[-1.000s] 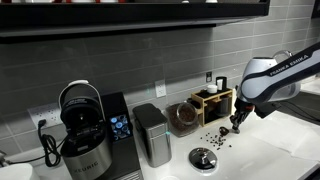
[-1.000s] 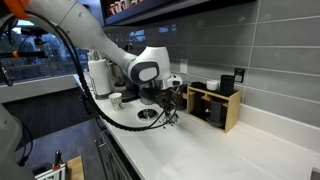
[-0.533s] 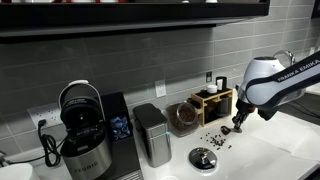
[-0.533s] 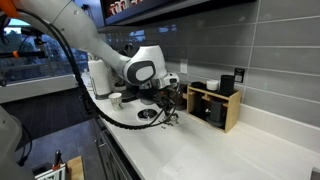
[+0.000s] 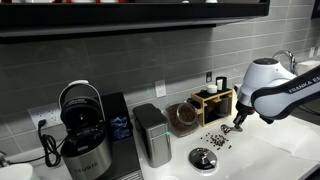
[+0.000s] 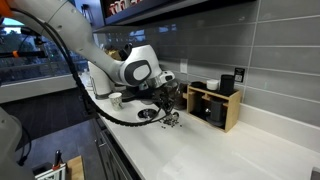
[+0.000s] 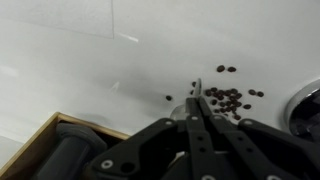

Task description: Remove the measuring spoon from the container, and spill off the contents

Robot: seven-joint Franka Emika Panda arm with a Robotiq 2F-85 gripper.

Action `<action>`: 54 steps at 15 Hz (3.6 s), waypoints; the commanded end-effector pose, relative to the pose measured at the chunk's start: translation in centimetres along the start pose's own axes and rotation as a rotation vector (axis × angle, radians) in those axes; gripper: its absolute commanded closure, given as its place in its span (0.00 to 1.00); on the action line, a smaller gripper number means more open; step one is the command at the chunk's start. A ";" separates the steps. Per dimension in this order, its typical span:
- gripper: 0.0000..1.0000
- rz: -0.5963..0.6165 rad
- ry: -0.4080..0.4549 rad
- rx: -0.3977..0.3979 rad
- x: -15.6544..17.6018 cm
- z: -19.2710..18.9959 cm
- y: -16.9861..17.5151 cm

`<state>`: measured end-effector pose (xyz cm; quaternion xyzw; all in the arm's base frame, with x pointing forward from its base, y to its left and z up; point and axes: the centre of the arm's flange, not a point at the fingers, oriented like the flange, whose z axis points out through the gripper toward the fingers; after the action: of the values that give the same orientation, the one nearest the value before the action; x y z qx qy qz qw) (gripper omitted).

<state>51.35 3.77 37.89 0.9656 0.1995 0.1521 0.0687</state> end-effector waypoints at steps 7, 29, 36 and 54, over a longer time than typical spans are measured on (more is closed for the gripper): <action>0.99 -0.078 0.009 -0.158 -1.2 -0.9 -1.8; 0.99 0.272 0.043 0.051 -3.2 2.4 2.4; 0.99 0.618 0.145 0.238 -5.2 4.2 5.1; 0.99 1.144 0.170 0.401 -8.6 8.6 8.6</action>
<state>49.31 -7.66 31.01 0.9128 -0.2864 0.2069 -0.2050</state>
